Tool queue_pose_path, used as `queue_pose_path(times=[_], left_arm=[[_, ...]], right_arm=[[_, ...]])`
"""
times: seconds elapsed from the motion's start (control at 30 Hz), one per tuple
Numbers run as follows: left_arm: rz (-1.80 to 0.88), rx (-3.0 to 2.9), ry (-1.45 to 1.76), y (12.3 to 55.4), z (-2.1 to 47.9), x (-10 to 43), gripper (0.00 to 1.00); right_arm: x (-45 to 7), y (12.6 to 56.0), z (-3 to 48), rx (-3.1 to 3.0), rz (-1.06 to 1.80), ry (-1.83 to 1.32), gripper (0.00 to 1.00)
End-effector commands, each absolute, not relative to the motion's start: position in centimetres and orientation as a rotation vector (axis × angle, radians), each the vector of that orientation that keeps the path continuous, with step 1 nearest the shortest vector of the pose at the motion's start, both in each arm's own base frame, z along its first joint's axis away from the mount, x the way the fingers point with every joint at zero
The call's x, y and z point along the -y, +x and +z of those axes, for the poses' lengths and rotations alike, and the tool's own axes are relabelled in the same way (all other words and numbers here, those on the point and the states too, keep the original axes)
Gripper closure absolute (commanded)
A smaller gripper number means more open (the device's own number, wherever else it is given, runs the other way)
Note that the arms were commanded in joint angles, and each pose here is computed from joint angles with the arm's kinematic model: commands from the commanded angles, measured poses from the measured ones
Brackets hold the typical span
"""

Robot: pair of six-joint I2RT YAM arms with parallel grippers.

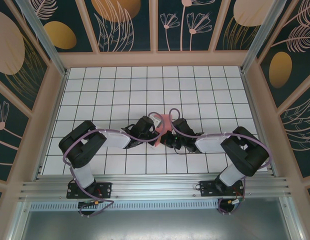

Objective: Fold a paper plane with a square sheet of paper (pick it up from the middle)
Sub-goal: Third fold the triangle at the center of the table.

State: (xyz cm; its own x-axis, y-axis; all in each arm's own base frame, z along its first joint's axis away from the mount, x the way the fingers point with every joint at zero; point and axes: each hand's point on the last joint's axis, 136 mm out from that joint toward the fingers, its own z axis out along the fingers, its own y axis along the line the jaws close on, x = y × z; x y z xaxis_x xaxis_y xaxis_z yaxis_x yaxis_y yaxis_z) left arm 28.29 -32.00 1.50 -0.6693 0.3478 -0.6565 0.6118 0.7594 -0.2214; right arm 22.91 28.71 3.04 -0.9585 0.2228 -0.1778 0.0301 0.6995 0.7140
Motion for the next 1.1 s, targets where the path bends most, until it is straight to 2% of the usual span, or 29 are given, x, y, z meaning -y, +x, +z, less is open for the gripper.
queue_pose_path(times=[0.0,0.27,0.77,1.07], left_arm=[[-0.495,-2.484,0.750,26.6,-2.2,29.8,1.00],[-0.486,-2.493,0.754,26.5,-2.4,29.7,1.00],[-0.548,-2.504,0.717,26.7,-2.2,29.7,1.00],[-0.588,-2.516,0.711,26.6,-2.4,29.8,1.00]], right_arm=[[-29.9,23.7,3.6,-2.617,1.155,0.194,0.97],[-29.2,23.4,1.1,-2.689,1.072,0.223,0.97],[-30.8,22.9,4.3,-2.607,1.174,0.172,0.97],[-30.8,22.6,1.6,-2.658,1.148,0.213,0.97]])
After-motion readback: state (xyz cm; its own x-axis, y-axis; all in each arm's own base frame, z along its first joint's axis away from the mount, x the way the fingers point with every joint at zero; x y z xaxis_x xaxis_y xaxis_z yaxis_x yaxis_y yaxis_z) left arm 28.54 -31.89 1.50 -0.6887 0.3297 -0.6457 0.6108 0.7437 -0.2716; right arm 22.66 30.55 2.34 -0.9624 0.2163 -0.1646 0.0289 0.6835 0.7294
